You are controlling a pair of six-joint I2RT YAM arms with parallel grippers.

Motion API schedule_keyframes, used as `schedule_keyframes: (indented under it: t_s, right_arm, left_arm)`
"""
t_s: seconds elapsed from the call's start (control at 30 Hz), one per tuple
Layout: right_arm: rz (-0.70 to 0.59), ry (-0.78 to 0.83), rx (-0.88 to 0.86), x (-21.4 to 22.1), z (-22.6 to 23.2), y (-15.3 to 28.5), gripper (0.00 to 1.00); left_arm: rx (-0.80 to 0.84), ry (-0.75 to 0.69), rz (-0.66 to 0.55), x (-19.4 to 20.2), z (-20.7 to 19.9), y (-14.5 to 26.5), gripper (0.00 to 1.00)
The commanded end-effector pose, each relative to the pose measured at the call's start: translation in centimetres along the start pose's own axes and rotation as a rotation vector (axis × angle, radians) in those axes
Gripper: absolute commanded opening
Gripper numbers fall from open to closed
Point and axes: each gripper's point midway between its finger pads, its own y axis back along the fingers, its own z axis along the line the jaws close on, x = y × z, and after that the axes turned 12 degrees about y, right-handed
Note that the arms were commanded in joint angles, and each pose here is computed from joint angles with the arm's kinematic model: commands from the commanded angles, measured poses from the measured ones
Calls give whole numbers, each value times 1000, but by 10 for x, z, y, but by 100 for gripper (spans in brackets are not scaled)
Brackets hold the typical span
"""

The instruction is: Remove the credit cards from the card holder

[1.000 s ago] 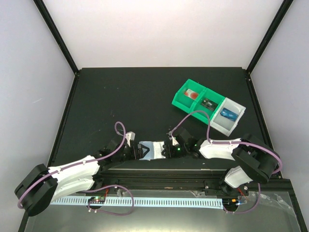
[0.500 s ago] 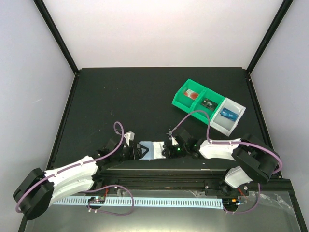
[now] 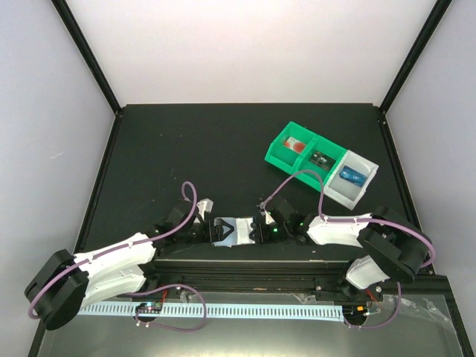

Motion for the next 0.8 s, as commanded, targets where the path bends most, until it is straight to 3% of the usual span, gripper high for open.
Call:
schedule_keyframes:
  t_s: [0.0, 0.63, 0.77]
  right_arm:
    - [-6, -5, 87, 7, -20, -1, 24]
    - [-8, -8, 84, 7, -20, -1, 24]
    - [-8, -8, 84, 7, -20, -1, 24]
  left_arm:
    - [-36, -26, -27, -7, 1, 2, 90]
    - [-82, -21, -11, -2, 19, -6, 86]
    - [-60, -18, 9, 0, 15, -8, 79]
